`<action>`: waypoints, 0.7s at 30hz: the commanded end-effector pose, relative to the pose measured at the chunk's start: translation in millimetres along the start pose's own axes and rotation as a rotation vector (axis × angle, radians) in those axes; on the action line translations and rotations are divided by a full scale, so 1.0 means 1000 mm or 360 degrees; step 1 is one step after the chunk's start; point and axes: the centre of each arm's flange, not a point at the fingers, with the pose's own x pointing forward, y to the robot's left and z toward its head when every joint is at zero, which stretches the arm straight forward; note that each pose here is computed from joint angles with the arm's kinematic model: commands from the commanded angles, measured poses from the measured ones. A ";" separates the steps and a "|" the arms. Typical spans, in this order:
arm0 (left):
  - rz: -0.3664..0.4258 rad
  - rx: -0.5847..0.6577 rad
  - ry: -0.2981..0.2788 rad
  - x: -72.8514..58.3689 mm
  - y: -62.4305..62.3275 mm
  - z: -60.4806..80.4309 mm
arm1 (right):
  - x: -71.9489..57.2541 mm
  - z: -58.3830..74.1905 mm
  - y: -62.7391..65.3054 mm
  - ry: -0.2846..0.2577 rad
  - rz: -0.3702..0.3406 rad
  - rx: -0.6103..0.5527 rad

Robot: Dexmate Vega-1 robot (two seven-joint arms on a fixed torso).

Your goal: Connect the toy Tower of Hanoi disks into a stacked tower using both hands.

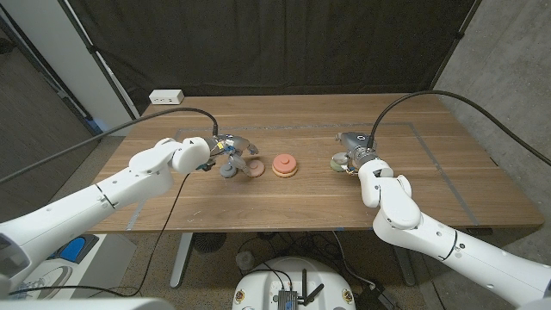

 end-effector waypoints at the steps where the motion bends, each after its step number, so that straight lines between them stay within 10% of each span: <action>1: 0.0012 0.0034 -0.0018 0.009 -0.010 0.008 | 0.002 0.000 0.000 0.0008 0.0004 0.0005; 21: -0.0010 -0.0026 0.0002 0.015 -0.025 0.005 | 0.004 -0.001 0.000 0.0012 0.0009 0.0021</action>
